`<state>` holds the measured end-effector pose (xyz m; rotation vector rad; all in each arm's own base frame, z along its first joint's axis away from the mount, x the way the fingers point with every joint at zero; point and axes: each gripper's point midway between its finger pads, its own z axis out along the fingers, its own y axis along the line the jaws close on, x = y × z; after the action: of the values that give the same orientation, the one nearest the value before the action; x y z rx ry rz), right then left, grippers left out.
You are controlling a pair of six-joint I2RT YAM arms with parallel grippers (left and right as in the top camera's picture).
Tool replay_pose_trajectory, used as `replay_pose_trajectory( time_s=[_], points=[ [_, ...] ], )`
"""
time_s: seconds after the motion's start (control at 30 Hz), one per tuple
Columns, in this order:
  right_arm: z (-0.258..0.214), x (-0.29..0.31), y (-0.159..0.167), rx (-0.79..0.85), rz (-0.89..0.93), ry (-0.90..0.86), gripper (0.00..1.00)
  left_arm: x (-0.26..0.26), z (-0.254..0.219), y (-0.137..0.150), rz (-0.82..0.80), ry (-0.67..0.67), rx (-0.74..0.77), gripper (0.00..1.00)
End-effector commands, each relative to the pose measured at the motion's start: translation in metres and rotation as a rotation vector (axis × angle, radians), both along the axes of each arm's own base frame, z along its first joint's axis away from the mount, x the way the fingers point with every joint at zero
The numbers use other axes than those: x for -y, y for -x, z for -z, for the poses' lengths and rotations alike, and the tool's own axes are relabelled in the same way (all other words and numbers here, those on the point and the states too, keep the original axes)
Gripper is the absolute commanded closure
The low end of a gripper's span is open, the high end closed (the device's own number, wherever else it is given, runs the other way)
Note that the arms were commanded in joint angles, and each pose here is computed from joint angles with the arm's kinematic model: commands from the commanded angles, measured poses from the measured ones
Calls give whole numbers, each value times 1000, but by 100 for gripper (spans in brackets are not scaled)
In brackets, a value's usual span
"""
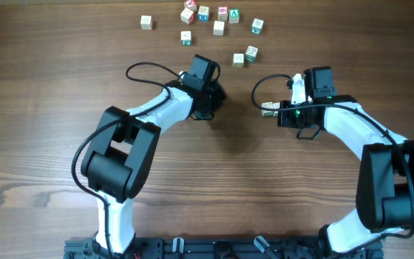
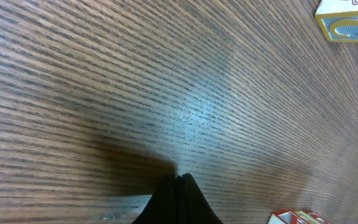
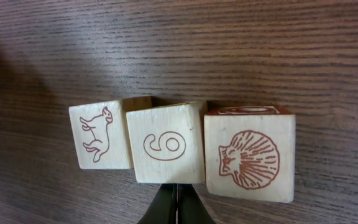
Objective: Form a horizontal line
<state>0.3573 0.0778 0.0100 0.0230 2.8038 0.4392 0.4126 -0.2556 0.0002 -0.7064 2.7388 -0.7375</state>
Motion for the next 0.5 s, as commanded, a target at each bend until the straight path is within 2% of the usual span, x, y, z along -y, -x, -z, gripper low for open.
replay_pose_trajectory(
  time_s=[0.0,0.47],
  points=[
    [6,-4,4,-13,-25,-12,96,-14,26,9,-28,-67,-43,96],
    [7,-4,5,-17,-25,-12,96,-14,26,9,-28,-67,-43,96]
  ],
)
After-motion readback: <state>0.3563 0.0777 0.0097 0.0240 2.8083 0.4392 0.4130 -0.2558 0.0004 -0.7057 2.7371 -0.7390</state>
